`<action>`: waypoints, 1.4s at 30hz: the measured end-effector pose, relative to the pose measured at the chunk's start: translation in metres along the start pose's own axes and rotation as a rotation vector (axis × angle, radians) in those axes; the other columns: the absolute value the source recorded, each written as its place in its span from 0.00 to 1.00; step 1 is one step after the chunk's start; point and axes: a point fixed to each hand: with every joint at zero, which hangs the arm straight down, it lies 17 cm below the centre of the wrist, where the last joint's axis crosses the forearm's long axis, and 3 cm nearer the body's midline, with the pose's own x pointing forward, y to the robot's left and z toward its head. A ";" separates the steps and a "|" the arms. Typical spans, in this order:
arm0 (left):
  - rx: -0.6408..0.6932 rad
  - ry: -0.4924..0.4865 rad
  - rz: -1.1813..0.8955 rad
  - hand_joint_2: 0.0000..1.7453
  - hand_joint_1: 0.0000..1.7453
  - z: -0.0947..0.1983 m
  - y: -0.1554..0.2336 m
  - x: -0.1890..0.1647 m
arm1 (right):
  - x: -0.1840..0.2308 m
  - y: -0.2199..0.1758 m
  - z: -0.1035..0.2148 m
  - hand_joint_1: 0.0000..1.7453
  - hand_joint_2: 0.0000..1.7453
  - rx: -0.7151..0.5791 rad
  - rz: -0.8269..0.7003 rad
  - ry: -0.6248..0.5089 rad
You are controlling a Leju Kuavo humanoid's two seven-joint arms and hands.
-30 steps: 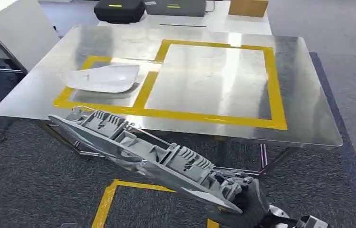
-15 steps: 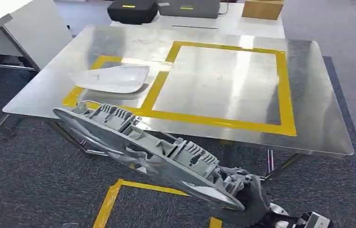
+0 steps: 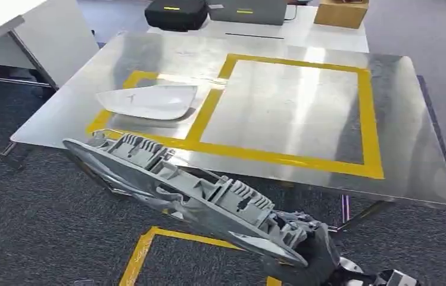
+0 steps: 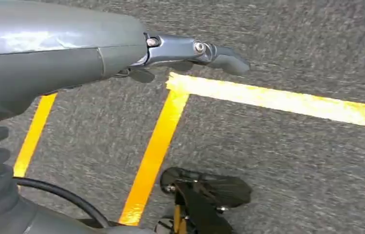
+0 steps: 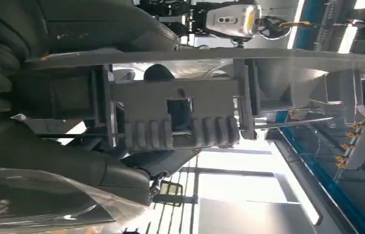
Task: Take the parts from the cabinet and place them on the table.
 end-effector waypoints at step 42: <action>-0.001 -0.010 -0.006 1.00 0.00 0.001 0.000 -0.001 | 0.006 -0.013 0.003 1.00 1.00 -0.036 0.017 -0.005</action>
